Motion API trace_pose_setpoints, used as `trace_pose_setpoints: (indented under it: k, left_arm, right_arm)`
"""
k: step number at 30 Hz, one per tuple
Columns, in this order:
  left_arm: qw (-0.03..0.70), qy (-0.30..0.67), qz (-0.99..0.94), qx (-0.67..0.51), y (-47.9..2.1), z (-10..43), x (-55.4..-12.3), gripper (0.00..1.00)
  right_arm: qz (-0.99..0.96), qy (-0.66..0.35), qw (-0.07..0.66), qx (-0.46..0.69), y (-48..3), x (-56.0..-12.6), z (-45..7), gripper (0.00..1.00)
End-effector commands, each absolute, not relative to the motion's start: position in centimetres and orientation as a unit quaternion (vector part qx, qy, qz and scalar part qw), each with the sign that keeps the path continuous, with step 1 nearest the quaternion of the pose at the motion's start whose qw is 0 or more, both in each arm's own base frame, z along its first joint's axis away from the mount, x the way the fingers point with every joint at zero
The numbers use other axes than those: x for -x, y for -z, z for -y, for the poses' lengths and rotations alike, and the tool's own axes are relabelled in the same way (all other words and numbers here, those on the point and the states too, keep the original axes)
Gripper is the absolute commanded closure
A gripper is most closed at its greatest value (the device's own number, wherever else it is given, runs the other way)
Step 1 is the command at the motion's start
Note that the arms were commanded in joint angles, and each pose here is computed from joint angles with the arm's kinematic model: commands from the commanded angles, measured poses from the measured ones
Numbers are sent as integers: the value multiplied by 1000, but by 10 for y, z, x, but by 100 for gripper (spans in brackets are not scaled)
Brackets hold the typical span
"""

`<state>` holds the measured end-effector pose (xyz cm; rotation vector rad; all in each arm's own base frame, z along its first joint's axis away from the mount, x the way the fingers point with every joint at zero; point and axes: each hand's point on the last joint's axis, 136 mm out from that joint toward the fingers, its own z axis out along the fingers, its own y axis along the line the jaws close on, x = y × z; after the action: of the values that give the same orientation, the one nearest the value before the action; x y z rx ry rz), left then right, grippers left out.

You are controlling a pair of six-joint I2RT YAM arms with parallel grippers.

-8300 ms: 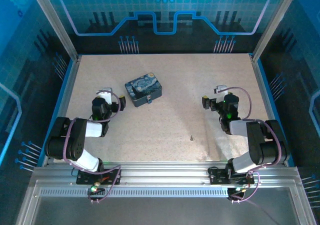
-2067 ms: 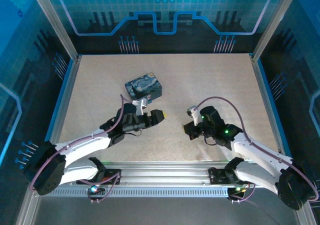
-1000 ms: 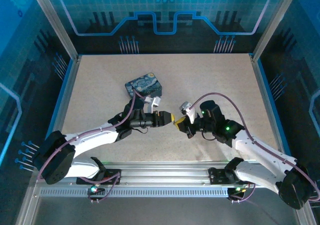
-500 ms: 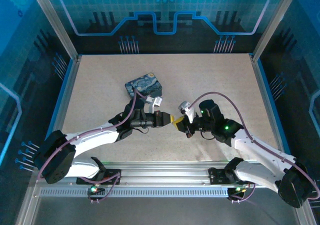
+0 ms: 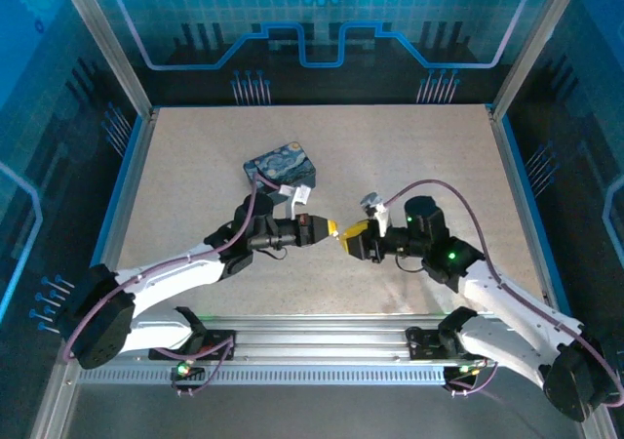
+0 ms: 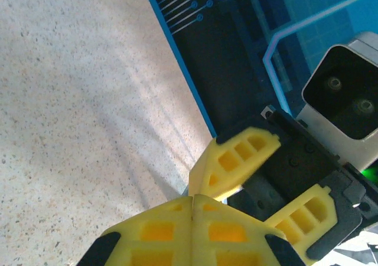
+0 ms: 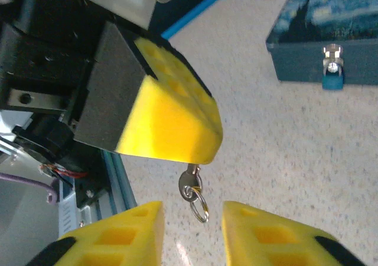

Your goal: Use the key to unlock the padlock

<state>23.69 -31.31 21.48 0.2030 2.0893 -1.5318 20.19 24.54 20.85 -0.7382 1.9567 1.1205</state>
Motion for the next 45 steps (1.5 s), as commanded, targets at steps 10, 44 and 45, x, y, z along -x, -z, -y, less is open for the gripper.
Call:
trace_pose_setpoints:
  k: [10,44,45]
  left_arm:
    - [313,573,-752,-88,-231,307,-235,100]
    - [321,573,-751,-69,-231,303,-239,100]
    - [323,572,-751,-67,-231,302,-240,100]
  right_arm:
    - [-714,-535,371,258,-243,-195,-250,52]
    - [-730,-536,348,242,-229,-211,-272,85]
    - [-730,-536,348,242,-229,-211,-273,87]
